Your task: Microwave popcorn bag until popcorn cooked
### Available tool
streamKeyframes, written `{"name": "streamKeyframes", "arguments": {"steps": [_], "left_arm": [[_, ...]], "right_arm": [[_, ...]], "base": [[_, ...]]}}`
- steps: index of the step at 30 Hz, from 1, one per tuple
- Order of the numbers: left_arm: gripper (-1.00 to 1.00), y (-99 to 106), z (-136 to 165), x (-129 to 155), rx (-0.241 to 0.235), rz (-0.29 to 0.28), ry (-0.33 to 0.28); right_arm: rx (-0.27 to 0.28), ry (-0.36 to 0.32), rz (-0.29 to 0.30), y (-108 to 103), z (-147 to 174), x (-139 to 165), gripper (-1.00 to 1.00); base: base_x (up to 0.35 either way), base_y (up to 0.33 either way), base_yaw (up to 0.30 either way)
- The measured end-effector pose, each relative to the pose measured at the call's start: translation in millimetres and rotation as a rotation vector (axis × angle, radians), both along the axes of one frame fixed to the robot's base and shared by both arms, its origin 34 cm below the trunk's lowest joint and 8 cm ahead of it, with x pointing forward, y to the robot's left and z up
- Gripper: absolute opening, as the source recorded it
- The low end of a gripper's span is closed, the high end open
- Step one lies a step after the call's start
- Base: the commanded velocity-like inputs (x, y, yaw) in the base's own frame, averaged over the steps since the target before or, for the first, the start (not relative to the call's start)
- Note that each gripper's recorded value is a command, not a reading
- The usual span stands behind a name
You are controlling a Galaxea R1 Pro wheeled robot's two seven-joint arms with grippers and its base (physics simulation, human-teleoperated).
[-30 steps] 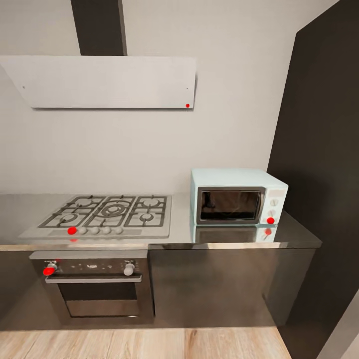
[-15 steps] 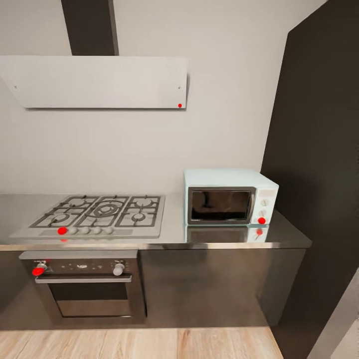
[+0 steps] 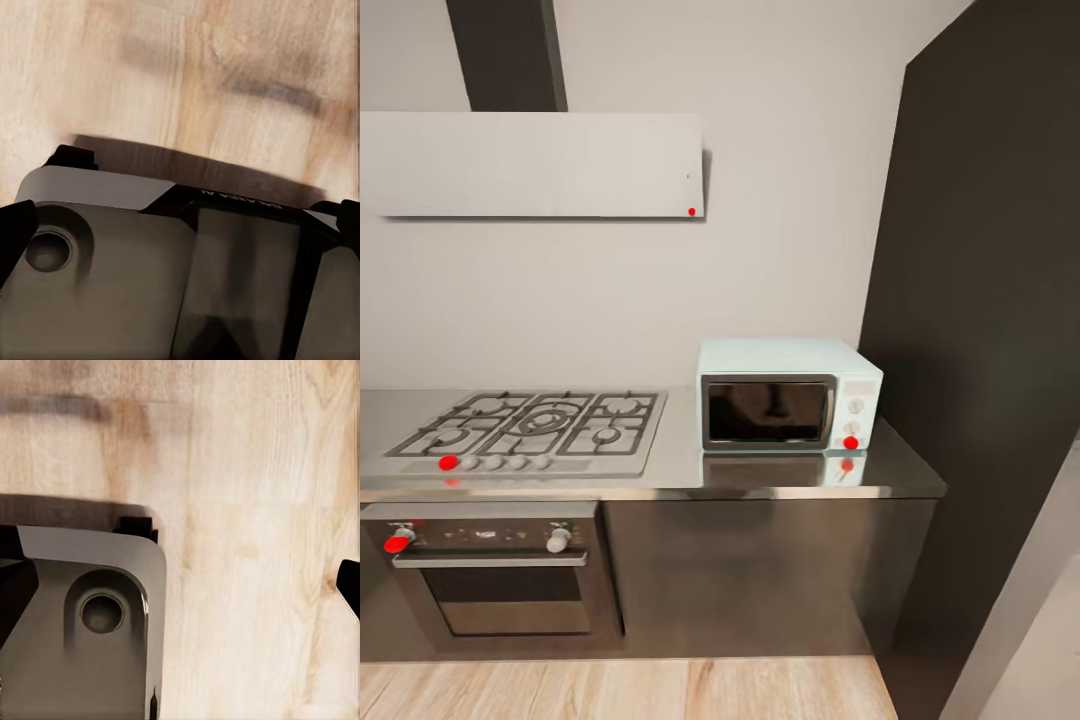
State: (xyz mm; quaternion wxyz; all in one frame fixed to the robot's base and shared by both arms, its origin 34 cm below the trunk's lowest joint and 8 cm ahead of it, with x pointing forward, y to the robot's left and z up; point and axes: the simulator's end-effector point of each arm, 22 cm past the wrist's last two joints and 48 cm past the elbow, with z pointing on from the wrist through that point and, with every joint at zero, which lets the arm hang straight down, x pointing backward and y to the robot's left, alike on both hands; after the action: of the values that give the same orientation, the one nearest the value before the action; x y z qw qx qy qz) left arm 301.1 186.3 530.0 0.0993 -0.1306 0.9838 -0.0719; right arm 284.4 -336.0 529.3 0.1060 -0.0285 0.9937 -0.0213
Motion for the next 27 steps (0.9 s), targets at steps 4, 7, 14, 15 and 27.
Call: {"name": "streamKeyframes", "arguments": {"steps": [4, 7, 14, 15, 27], "left_arm": [[1.00, 0.0, 0.0, 0.0, 0.000, 0.000, 0.000], [1.00, 0.0, 0.0, 0.0, 0.000, 0.000, 0.000], [1.00, 1.2, -0.1, 0.0, 0.001, 0.004, 0.000], [1.00, 1.2, -0.1, 0.0, 0.001, 0.005, 0.000], [1.00, 1.3, -0.1, 0.0, 0.001, 0.006, 0.001]], "right_arm": [[0.001, 0.000, 0.000, 0.7, -0.1, 0.1, 1.00], [0.001, 0.000, 0.000, 0.8, -0.1, 0.1, 1.00], [0.001, -0.001, 0.001, 1.0, 0.0, 0.4, 1.00], [0.001, -0.001, 0.001, 0.9, 0.0, 0.4, 1.00], [0.001, -0.003, 0.001, 0.9, 0.0, 0.6, 1.00]], "base": [[0.000, -0.241, 0.000], [0.000, -0.209, 0.039], [0.000, -0.051, 0.224], [0.000, -0.007, 0.261], [0.000, -0.001, 0.117]]}}
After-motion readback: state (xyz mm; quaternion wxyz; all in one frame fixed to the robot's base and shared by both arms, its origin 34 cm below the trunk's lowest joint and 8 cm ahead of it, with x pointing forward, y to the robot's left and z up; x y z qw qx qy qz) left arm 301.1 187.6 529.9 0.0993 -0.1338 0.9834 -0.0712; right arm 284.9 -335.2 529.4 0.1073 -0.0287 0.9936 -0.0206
